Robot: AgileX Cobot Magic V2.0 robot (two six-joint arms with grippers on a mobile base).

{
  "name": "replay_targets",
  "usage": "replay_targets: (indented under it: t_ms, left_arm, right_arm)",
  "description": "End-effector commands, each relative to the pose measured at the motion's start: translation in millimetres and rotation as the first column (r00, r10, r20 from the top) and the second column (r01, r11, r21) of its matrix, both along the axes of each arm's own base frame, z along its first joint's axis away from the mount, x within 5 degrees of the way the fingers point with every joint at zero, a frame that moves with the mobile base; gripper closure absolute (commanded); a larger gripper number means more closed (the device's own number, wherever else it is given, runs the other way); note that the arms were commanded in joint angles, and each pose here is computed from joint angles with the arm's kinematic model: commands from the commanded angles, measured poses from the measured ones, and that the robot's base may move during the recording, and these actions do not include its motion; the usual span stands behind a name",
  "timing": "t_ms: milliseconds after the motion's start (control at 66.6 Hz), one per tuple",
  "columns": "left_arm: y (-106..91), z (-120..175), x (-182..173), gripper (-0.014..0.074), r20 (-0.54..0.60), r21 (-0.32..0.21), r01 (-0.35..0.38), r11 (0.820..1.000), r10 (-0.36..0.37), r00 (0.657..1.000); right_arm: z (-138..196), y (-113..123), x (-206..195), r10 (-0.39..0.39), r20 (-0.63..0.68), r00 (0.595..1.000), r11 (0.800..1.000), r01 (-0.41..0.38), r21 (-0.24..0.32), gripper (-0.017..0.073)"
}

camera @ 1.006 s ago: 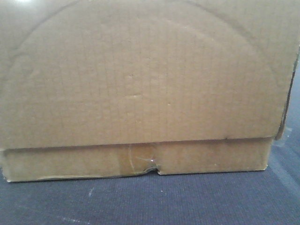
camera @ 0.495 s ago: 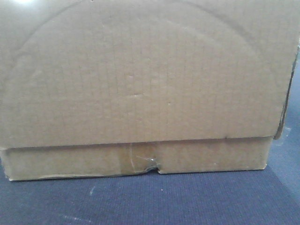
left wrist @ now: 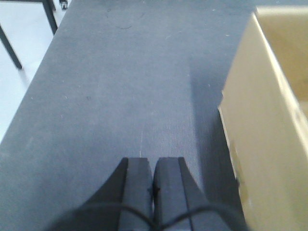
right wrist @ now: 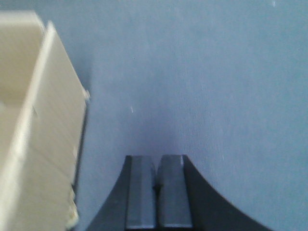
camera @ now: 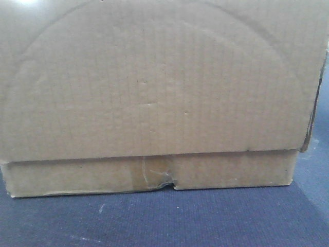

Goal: Grab carton from right shelf to conveyor

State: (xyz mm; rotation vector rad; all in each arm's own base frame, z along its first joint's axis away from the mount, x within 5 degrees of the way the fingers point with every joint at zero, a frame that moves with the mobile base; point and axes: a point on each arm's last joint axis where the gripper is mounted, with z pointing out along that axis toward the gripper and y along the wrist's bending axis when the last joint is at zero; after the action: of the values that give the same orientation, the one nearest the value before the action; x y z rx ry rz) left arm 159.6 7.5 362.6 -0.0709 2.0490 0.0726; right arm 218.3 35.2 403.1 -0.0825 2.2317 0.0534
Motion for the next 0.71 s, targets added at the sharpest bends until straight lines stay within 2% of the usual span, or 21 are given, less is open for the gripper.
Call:
replay_targets:
  t_ms: [0, 195, 420, 570, 691]
  left_arm:
    - [-0.7, -14.5, -19.6, 0.0598, 0.092, 0.003, 0.013, 1.0, -0.013, 0.996]
    - [-1.5, -50.8, -63.5, 0.0599, 0.173, 0.005, 0.019, 1.0, -0.02, 0.985]
    - [-1.6, -57.4, -103.6, 0.0599, 0.321, 0.009, 0.017, 1.0, -0.018, 0.947]
    - [-1.7, -54.0, -121.0, 0.0599, 0.409, 0.011, 0.016, 1.0, -0.019, 0.912]
    - [-1.7, -52.9, -127.0, 0.0599, 0.438, 0.011, 0.016, 1.0, -0.019, 0.899]
  right_arm:
    - [-19.7, -4.5, -15.9, 0.013, 0.062, 0.998, 1.0, -0.011, -0.018, 0.0634]
    - [-72.6, -11.8, -65.0, 0.039, 0.164, 0.986, 0.999, -0.039, -0.002, 0.0634]
    - [-115.5, -21.9, -122.9, 0.045, 0.289, 0.956, 0.998, -0.052, 0.018, 0.0634]
    - [-122.5, -28.5, -158.6, 0.03, 0.432, 0.901, 0.997, -0.059, 0.052, 0.0634]
    - [-119.3, -33.6, -184.9, 0.015, 0.568, 0.823, 0.995, -0.068, 0.073, 0.0634]
